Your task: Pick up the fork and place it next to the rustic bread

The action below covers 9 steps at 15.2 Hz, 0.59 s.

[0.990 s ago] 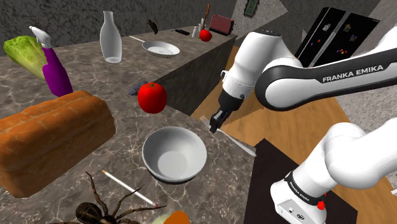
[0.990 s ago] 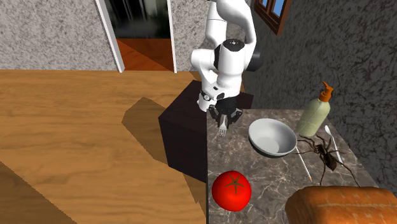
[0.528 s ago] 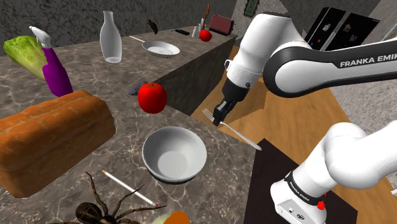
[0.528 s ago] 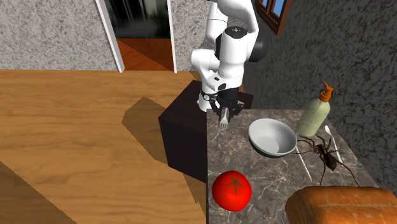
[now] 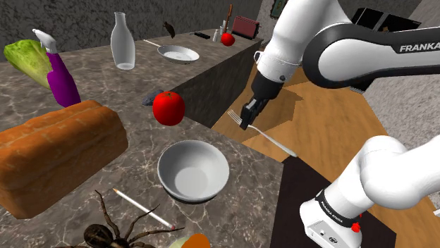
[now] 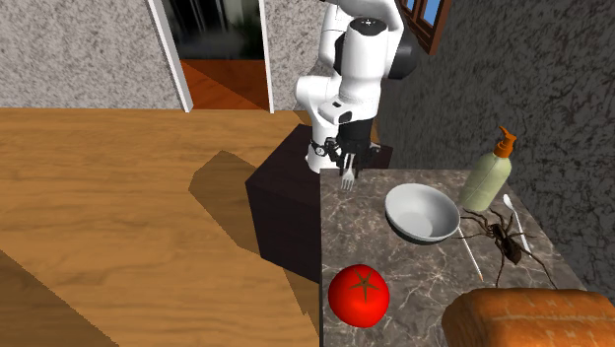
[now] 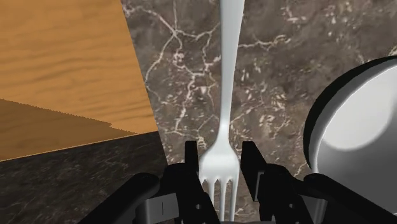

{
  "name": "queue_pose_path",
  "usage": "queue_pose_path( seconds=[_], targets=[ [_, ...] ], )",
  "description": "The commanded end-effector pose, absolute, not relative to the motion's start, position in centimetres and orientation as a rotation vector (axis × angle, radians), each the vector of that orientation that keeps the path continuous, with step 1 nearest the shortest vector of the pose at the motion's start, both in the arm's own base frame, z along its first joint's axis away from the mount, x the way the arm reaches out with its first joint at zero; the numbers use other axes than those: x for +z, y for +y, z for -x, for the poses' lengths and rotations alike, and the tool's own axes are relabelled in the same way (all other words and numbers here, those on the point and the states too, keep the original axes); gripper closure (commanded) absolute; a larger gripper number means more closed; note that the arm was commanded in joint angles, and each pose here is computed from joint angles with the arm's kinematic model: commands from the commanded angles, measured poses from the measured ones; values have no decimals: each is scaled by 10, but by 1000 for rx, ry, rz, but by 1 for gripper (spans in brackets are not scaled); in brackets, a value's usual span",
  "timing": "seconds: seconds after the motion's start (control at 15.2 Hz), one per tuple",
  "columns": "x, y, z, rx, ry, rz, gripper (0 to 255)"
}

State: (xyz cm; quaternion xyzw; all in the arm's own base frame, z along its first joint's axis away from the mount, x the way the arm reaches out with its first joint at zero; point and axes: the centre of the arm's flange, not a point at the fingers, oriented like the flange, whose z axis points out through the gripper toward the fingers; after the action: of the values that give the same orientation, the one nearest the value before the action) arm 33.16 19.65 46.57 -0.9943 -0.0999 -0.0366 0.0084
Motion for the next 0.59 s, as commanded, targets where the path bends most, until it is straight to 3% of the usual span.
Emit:
queue_pose_path(
  seconds=[0.0,0.53],
  targets=[
    [476,197,-331,-114,-312,3107,255],
    [518,197,-331,-114,-312,3107,255]
  ],
)
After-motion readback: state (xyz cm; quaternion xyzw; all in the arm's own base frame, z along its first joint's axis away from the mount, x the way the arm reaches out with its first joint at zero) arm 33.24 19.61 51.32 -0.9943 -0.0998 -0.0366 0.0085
